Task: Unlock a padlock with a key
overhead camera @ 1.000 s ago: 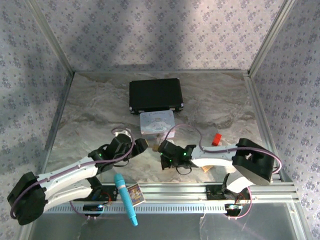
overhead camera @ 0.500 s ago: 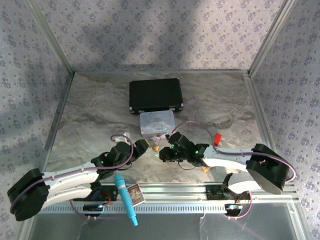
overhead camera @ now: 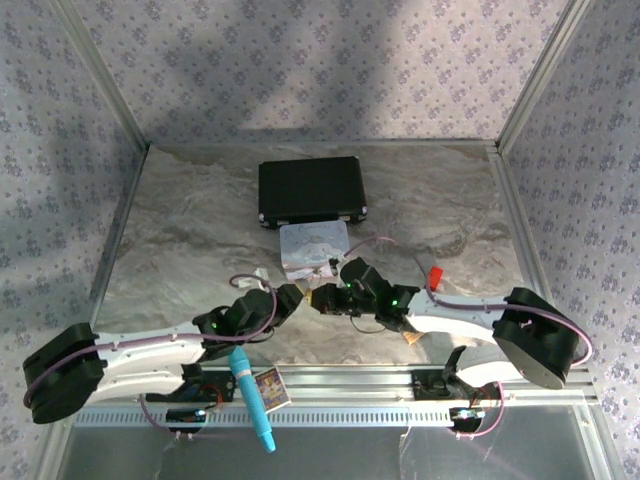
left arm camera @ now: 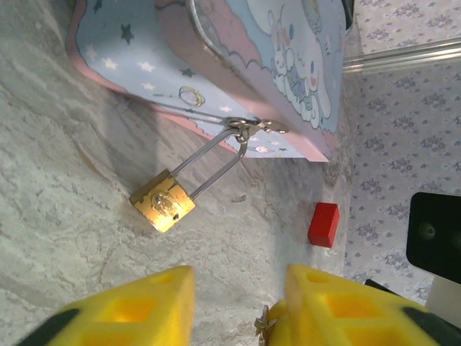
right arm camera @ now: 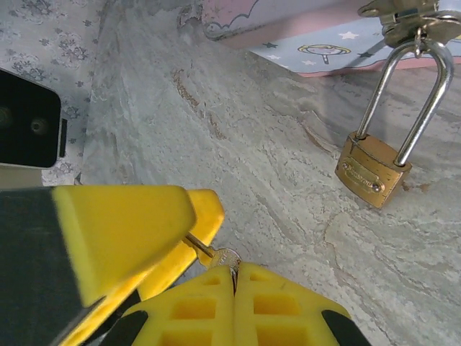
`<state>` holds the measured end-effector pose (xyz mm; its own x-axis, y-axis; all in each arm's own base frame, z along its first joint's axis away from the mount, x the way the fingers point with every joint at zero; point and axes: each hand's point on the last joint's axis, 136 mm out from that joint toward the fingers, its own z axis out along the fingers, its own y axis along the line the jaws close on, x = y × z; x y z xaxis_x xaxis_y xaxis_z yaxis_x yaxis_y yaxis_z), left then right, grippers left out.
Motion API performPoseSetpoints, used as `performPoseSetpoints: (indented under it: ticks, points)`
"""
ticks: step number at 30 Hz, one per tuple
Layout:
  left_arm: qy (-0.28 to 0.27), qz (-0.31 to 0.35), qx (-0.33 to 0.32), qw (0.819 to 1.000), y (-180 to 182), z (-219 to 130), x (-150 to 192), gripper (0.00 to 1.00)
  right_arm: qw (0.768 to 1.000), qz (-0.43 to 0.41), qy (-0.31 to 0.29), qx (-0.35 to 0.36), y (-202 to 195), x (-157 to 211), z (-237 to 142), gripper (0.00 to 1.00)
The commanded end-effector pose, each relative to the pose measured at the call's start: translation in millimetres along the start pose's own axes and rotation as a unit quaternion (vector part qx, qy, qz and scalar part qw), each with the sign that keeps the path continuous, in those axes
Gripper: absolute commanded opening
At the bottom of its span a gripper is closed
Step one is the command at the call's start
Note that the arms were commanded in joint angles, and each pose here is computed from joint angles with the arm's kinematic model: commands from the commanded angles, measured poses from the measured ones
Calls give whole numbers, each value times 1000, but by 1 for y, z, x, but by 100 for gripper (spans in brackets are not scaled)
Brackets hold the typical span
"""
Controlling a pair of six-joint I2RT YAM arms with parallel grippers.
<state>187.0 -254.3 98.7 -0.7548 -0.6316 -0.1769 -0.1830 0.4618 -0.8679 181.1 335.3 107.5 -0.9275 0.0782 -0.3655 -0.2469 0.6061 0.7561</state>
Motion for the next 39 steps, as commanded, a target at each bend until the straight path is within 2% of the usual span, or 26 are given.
performPoseSetpoints:
  ticks: [1,4,7,8,9,10,13,14,17,21,25,30,33,39]
  points:
    - [-9,-12,21,1000,-18,1,-2,23,1000,3,-11,-19,13,-9,-3,1]
    - [-13,-12,12,1000,-15,0,-3,2,1000,1,-6,-23,13,-6,-3,0]
    - [-12,-15,19,1000,-16,-1,-3,0,999,-7,-6,-33,15,-6,-5,1]
    - [-11,-13,23,1000,-18,-2,-3,0,999,-11,-6,-35,16,-6,-5,4]
    - [-12,-9,29,999,-20,-3,-4,0,999,-18,-7,-41,18,-8,-6,11]
    - [-14,-2,31,999,-23,-4,-5,0,999,-24,-6,-45,19,-9,-8,23]
    - [-22,32,26,999,-25,-9,-11,0,999,-31,-16,-27,10,-19,-19,67]
    - [-23,42,26,999,-26,-9,-13,0,999,-30,-21,-20,5,-23,-23,73]
    - [-17,66,55,996,-33,-11,-18,0,998,-28,-39,-37,3,-37,-37,78]
    - [-3,71,125,990,-53,-14,-23,0,990,-44,-34,-126,33,-41,-43,77]
    - [8,117,181,977,-87,-24,-18,0,978,-34,-28,-205,58,-42,-41,70]
    - [-2,115,214,970,-102,-32,-21,0,973,-18,-31,-230,60,-44,-37,49]
    - [-2,107,228,968,-107,-36,-22,0,973,-5,-35,-227,52,-46,-37,41]
    - [-14,96,226,969,-104,-36,-26,0,970,-1,-24,-241,53,-39,-37,34]
